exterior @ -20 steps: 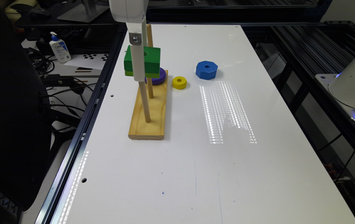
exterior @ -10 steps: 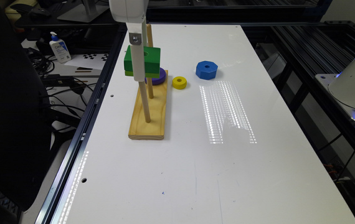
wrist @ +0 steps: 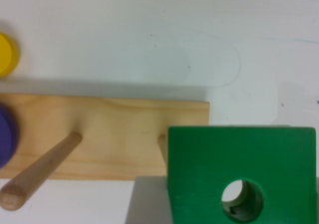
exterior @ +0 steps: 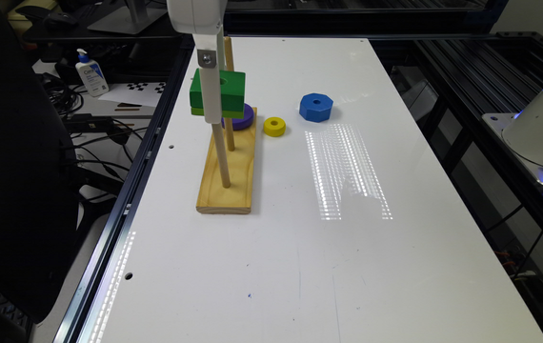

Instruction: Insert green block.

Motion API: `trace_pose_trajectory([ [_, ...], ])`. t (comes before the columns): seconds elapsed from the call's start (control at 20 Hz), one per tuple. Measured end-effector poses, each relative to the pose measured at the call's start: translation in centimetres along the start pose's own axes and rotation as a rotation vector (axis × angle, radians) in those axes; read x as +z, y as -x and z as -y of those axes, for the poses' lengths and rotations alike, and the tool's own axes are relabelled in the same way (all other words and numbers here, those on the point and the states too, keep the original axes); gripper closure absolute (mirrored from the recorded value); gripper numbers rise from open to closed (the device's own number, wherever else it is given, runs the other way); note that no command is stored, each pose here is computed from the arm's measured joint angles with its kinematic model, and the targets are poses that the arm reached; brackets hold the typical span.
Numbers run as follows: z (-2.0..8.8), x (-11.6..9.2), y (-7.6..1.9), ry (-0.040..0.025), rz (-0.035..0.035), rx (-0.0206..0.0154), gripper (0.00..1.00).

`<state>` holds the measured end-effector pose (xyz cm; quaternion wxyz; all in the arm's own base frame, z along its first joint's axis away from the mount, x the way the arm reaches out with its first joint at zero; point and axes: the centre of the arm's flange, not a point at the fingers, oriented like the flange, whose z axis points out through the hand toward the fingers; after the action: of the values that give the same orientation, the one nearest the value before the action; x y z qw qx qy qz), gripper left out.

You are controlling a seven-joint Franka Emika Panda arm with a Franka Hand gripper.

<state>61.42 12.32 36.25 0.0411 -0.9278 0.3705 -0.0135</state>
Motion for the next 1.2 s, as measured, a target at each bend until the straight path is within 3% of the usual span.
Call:
trace_pose_trajectory([
  [0.7,-0.4,0.0,-0.46,0.0053,-0.0053,0.0037,1.0],
  [0.95,-0.7,0.0,-0.94,0.0084,-0.0085,0.0107,1.0],
  [1.2,-1.0,0.0,-1.36,0.0099,-0.0106,0.0148,1.0],
])
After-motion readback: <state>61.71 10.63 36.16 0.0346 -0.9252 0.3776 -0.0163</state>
